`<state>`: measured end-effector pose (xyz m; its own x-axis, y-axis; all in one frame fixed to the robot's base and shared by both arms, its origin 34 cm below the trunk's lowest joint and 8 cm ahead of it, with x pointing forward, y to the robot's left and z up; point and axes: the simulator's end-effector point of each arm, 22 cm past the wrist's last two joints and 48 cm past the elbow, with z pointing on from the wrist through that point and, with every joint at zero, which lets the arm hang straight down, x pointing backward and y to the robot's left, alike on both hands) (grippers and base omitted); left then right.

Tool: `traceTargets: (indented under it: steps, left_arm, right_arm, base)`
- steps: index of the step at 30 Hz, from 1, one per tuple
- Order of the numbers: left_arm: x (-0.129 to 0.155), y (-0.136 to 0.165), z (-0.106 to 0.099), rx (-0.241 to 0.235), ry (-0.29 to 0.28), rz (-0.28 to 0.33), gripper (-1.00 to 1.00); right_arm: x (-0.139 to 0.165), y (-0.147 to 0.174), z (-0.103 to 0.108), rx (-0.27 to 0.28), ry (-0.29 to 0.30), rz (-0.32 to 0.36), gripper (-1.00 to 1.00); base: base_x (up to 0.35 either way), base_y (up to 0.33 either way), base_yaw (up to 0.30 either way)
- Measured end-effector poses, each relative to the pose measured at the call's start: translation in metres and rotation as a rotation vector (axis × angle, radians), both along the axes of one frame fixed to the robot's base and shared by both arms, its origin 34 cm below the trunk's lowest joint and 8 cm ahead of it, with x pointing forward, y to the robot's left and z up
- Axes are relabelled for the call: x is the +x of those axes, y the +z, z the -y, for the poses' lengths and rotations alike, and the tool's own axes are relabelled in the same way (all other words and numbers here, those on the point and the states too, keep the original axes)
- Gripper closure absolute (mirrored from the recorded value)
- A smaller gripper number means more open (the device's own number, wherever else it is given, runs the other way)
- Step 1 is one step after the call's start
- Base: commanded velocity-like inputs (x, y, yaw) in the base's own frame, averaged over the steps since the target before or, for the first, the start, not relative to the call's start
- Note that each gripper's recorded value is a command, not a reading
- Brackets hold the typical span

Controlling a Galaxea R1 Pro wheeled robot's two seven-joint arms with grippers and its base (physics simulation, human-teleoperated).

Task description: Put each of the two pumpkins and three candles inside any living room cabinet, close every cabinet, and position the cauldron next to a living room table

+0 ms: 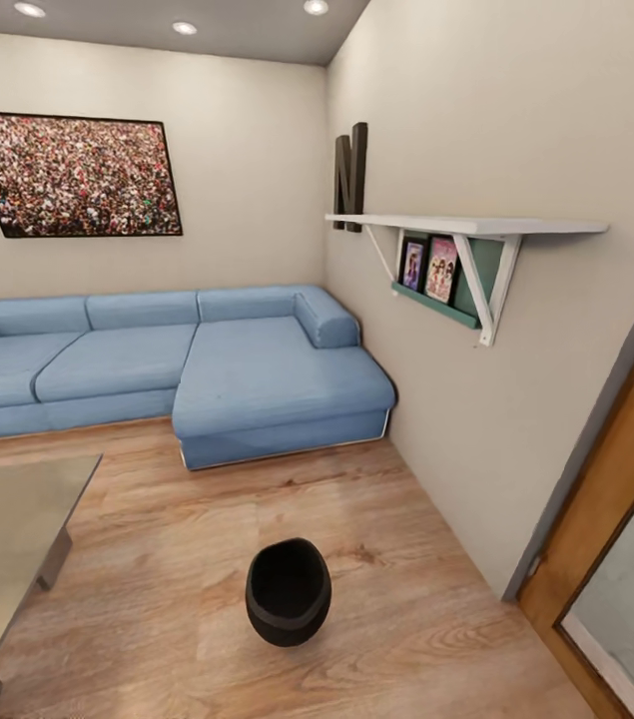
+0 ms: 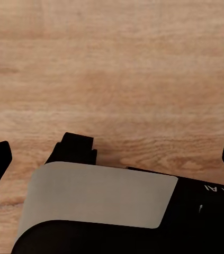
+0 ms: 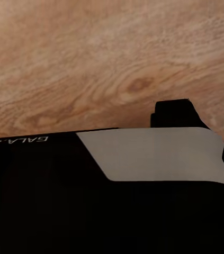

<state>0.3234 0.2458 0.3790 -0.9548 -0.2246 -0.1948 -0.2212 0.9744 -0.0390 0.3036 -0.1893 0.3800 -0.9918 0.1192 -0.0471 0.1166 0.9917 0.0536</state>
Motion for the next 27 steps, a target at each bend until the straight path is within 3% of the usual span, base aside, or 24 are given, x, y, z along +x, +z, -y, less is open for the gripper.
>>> traceTargets:
  steps: [7,27]
  left_arm:
    - [0.0,-0.0001,-0.0001,0.0,0.0,0.0,-1.0]
    - [0.0,0.0,0.0,0.0,0.0,0.0,-1.0]
  right_arm:
    - [0.0002,0.0,-0.0005,0.001,0.0,0.0,-1.0]
    - [-0.0003,-0.0001,0.0006,-0.001,0.0,0.0,-1.0]
  base:
    - [0.019,0.0,0.151]
    - [0.025,0.0,0.027]
